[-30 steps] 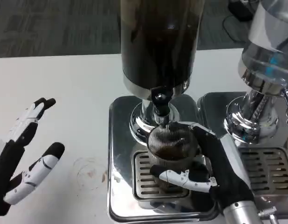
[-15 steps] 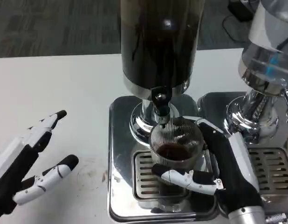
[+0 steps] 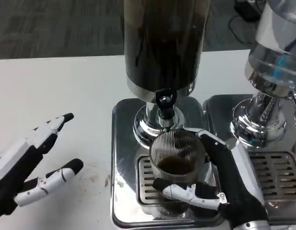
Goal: Grasp the cup under the faucet to collect the drink, then remove the cup.
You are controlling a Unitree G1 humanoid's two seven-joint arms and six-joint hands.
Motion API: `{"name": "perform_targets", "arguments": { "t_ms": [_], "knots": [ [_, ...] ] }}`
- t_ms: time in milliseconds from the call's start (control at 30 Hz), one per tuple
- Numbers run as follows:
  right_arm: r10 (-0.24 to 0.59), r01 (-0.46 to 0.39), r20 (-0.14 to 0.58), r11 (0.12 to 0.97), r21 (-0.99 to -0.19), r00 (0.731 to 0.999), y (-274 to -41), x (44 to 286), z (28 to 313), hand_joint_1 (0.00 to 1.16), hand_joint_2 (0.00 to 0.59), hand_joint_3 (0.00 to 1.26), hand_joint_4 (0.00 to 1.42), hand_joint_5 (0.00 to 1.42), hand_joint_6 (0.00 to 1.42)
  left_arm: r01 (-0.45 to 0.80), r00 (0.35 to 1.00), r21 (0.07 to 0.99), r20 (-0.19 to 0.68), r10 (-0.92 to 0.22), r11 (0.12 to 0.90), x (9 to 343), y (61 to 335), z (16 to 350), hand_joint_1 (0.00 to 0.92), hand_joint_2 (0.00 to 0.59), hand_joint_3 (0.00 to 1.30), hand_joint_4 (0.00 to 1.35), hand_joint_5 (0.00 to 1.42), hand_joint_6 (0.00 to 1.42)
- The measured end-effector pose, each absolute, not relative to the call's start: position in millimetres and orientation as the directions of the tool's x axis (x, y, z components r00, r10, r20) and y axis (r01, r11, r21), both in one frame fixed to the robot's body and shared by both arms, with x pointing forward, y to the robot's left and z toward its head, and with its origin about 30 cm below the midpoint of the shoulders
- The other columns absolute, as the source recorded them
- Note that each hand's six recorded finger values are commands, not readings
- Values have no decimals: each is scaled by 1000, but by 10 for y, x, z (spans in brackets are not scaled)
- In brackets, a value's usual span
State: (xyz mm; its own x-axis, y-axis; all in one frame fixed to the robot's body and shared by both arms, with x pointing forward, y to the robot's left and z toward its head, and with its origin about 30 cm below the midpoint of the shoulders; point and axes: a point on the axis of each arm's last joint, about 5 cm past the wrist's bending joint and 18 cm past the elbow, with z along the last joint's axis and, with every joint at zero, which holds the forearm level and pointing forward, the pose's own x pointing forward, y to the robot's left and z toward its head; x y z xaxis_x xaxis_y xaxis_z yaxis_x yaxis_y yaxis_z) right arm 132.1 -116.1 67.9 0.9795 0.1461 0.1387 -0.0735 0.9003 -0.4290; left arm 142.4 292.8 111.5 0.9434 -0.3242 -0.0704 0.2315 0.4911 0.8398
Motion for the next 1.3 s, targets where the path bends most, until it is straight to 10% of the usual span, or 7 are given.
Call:
{"name": "perform_targets", "arguments": {
  "t_ms": [400, 767, 1300],
  "knots": [
    [135, -56, 165, 910, -412, 977, -1270, 1186, 823, 1021, 92, 586, 662, 900, 1303, 291, 925, 824, -113, -362, 486, 1478, 2949, 1094, 0, 194, 0, 0, 0, 0],
    [146, -62, 183, 914, -401, 972, -1302, 1046, 978, 1018, 93, 588, 664, 909, 1304, 291, 845, 920, -119, -522, 261, 1518, 3033, 1203, 0, 200, 0, 0, 0, 0],
    [206, -123, 186, 916, -383, 961, -1346, 887, 1133, 1008, 99, 590, 671, 911, 1304, 296, 869, 924, -157, -470, 240, 1156, 3028, 1127, 0, 248, 0, 0, 0, 0]
  ]
}}
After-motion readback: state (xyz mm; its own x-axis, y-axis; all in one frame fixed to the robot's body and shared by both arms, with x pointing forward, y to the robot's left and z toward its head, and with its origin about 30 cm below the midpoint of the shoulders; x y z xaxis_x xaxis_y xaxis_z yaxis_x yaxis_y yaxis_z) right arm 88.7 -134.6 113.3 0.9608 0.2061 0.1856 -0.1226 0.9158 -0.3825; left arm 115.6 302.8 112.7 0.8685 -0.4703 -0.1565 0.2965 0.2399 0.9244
